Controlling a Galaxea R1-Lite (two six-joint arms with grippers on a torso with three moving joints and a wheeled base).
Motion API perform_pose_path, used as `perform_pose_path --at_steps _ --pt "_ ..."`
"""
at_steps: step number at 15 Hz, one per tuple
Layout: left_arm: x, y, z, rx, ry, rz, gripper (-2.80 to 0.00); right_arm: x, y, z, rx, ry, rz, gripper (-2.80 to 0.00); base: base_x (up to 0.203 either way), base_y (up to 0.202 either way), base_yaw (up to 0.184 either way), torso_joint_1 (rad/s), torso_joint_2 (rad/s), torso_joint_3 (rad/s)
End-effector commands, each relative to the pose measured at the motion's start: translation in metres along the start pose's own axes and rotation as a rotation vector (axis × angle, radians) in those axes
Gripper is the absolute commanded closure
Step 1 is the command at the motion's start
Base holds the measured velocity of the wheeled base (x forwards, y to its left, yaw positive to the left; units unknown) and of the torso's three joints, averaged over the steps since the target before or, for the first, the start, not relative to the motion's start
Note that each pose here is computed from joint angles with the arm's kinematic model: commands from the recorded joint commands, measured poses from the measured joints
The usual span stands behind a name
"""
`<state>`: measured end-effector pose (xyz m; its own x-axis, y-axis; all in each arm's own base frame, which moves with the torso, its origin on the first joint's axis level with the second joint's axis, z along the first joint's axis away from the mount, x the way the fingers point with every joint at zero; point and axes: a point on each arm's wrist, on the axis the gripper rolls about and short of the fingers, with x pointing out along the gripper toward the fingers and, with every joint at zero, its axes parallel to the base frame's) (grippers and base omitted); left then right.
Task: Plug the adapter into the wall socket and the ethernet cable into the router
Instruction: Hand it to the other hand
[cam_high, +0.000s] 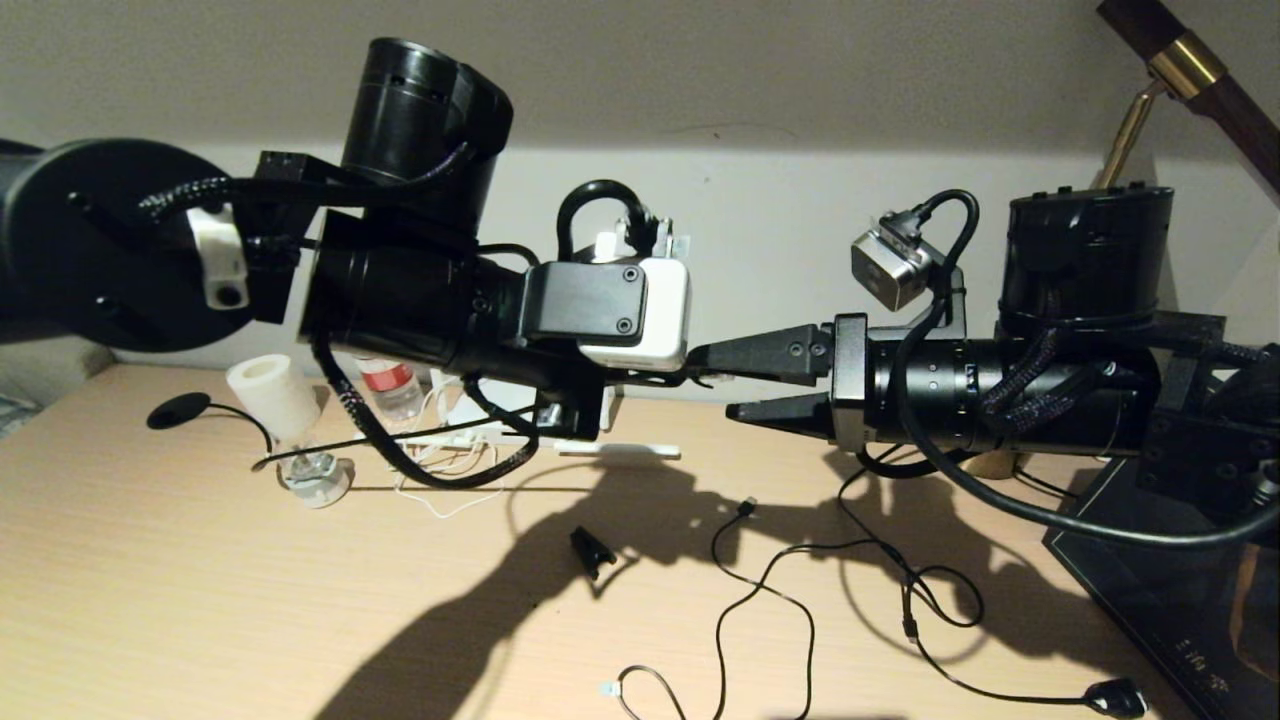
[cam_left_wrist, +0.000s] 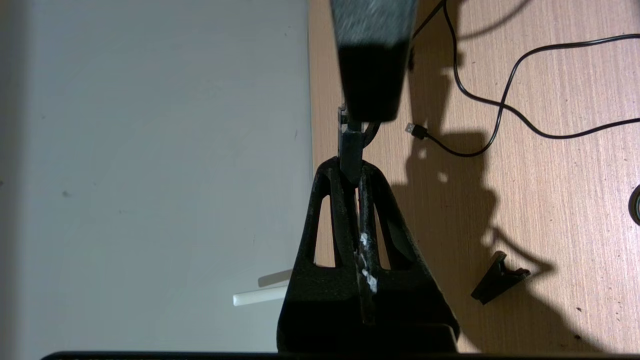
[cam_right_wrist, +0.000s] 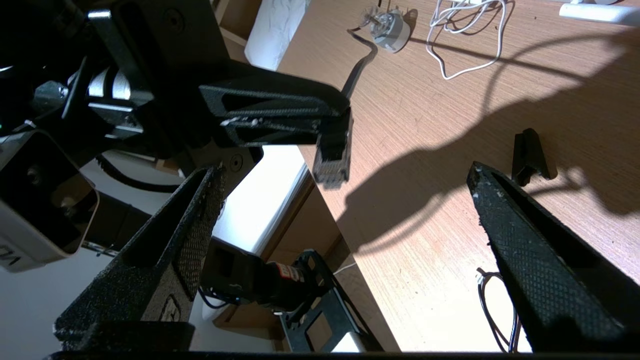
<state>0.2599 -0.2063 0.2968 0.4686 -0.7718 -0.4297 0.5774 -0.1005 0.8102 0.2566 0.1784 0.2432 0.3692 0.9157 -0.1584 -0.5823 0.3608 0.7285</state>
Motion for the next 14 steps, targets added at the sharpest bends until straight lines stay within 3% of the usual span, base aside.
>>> perform_pose_path --at_steps 1,2,3,14 --pt "0.0 -0.0006 0.0017 0.009 -0.008 -0.003 0.0 0.0003 0.0007 0.0003 0.001 0.0 0.005 -2.8 0.0 0.0 0.0 0.0 0.0 0.0" --pt "0.001 -0.0011 0.003 0.01 -0.014 -0.007 0.0 0.0002 0.0008 0.0003 0.001 0.0 0.006 -2.8 0.0 0.0 0.0 0.0 0.0 0.0" --pt "0.0025 -0.0017 0.0028 0.01 -0.014 -0.01 0.0 0.0002 0.0008 0.0003 0.001 0.0 0.006 0.0 0.0 0.0 0.0 0.0 0.0 0.0" --pt "0.0056 -0.005 0.0038 0.006 -0.03 -0.028 0.0 -0.0011 0.0049 -0.0008 0.009 0.0 0.014 0.0 0.0 0.0 0.0 0.0 0.0 0.0"
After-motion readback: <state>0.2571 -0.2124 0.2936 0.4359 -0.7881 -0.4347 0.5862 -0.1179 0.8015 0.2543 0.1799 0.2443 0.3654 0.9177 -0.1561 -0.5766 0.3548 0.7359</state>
